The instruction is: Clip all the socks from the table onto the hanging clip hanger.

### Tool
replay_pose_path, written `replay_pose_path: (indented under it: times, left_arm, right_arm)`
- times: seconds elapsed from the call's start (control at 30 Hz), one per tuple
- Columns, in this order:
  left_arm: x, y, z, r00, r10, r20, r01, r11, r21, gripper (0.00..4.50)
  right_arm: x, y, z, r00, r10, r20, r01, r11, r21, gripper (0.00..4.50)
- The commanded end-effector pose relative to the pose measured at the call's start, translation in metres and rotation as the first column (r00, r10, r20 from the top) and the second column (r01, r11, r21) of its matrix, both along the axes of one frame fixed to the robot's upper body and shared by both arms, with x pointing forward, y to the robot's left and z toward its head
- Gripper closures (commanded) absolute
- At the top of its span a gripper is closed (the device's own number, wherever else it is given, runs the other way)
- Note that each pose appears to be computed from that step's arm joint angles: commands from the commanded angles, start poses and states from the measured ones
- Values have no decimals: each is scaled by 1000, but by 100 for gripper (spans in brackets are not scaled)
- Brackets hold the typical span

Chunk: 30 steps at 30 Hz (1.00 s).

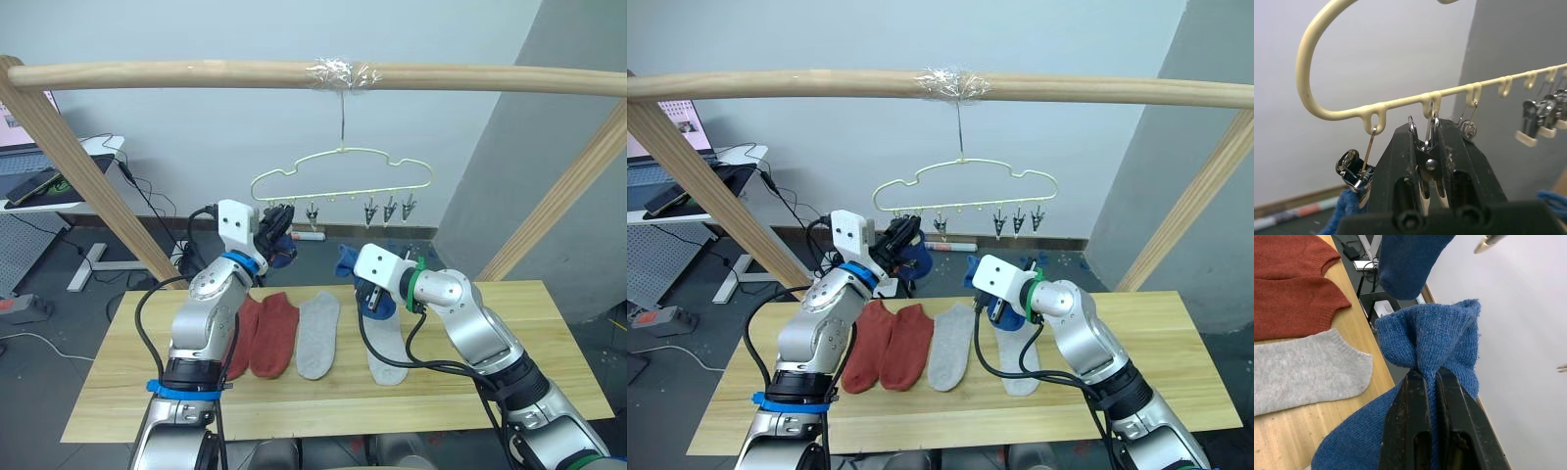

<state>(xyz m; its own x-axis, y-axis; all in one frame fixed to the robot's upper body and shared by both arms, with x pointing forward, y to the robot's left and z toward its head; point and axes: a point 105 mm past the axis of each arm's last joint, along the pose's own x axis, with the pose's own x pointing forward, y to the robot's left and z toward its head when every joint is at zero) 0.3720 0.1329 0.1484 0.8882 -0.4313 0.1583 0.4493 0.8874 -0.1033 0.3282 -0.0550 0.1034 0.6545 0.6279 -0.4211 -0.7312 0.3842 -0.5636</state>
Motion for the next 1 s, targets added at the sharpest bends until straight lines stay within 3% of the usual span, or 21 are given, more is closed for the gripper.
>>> replay_pose_path:
  times: [0.03,0.2,0.23,0.27,0.4,1.0]
  left_arm:
    - [0,0,12,998,10,64,-11,1000,5,422]
    - [0,-1,10,997,10,72,-11,1000,19,422]
    - [0,-2,10,997,10,72,-11,1000,18,350]
    - [1,-3,10,997,11,73,-13,1000,17,335]
    - [2,-4,11,997,18,78,-20,1000,21,208]
    - [6,-7,4,998,22,63,-24,999,39,208]
  right_arm:
    - [2,-1,12,999,-1,39,0,999,37,446]
    - [3,0,13,999,0,41,-2,999,40,446]
    - [3,0,13,999,0,42,-2,999,40,450]
    - [3,0,14,999,1,43,-3,999,41,450]
    - [4,1,14,999,2,46,-4,999,45,450]
    - [5,0,18,999,-6,51,3,998,57,450]
